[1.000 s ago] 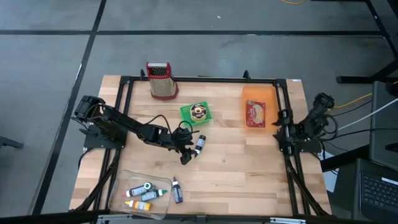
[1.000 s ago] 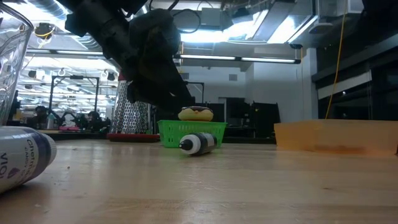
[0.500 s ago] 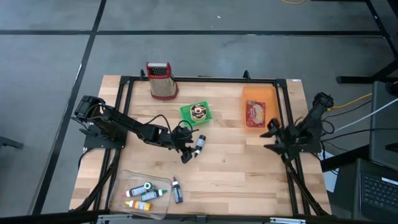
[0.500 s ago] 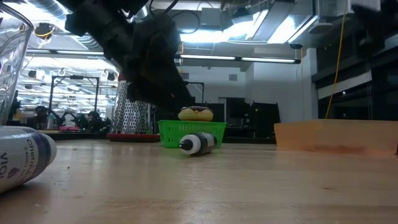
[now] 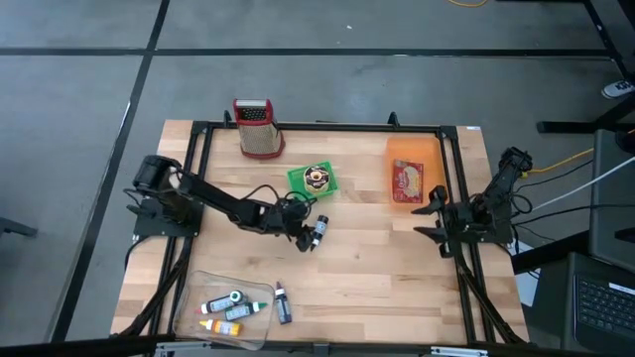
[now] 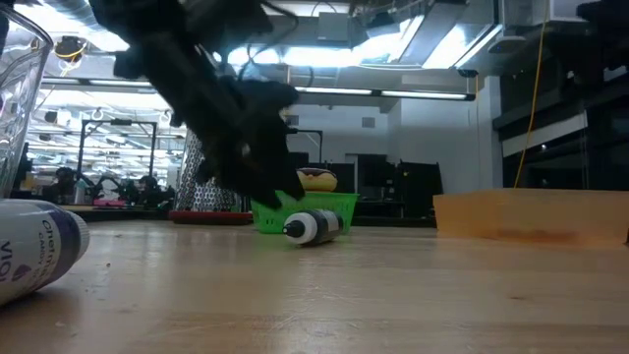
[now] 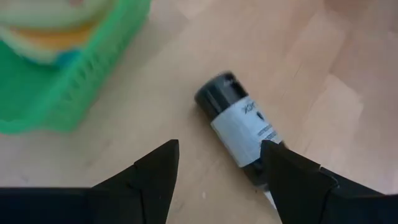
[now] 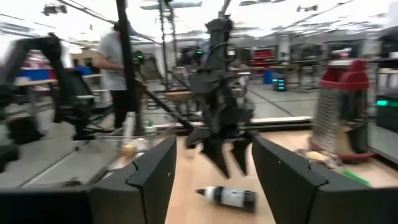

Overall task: Pick & Place Food Item
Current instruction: Put the black food coloring bottle into the transparent bin

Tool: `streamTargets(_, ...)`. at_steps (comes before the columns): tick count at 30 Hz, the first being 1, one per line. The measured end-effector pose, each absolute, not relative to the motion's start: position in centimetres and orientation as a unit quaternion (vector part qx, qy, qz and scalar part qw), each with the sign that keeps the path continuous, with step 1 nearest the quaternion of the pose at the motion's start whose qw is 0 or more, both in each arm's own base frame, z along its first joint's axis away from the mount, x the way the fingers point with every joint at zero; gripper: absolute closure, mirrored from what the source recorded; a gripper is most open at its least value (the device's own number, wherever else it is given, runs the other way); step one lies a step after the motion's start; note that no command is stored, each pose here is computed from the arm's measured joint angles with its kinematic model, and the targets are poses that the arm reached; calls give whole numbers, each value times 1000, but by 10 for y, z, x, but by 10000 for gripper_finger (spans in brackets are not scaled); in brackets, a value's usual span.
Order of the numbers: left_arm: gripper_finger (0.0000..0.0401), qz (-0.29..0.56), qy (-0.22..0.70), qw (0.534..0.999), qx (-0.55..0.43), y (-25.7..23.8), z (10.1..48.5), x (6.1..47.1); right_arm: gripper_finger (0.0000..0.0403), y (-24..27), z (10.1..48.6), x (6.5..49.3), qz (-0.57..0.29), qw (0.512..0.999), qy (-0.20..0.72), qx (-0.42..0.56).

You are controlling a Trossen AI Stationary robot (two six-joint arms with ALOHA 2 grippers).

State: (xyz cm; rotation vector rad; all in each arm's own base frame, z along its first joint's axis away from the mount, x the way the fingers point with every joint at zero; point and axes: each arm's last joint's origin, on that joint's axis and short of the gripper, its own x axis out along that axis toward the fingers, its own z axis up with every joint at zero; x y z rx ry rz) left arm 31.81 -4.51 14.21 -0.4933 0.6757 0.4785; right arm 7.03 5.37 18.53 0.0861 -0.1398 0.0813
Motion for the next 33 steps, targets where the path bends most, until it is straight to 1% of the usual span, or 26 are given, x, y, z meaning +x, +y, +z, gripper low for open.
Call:
streamTargets(6, 179, 221, 344, 876, -255, -52, 118, 330, 190, 53, 185, 70, 25, 997, -69, 31)
streamTargets(8, 179, 222, 346, 875, -257, -53, 116, 337, 190, 53, 185, 70, 24, 997, -69, 27)
streamTargets(12, 179, 204, 339, 881, -258, -57, 122, 355, 190, 53, 185, 70, 21, 997, -69, 23)
streamTargets(15, 179, 182, 327, 895, -244, -65, 135, 365, 190, 53, 185, 70, 21, 997, -69, 23)
streamTargets(18, 180, 153, 319, 912, -207, -78, 150, 372, 190, 52, 185, 70, 17, 997, -68, 23)
streamTargets(20, 180, 128, 325, 925, -151, -86, 160, 376, 190, 52, 185, 70, 17, 997, -68, 21)
streamTargets(23, 180, 93, 353, 931, -5, -98, 171, 378, 190, 52, 185, 70, 17, 997, -68, 21)
streamTargets(26, 180, 55, 383, 911, 143, -105, 181, 379, 190, 52, 185, 70, 17, 997, -68, 21)
streamTargets(28, 180, 25, 390, 895, 216, -109, 187, 380, 190, 52, 185, 70, 17, 997, -68, 21)
streamTargets(33, 180, -40, 372, 867, 330, -113, 201, 386, 190, 52, 185, 70, 17, 997, -68, 26)
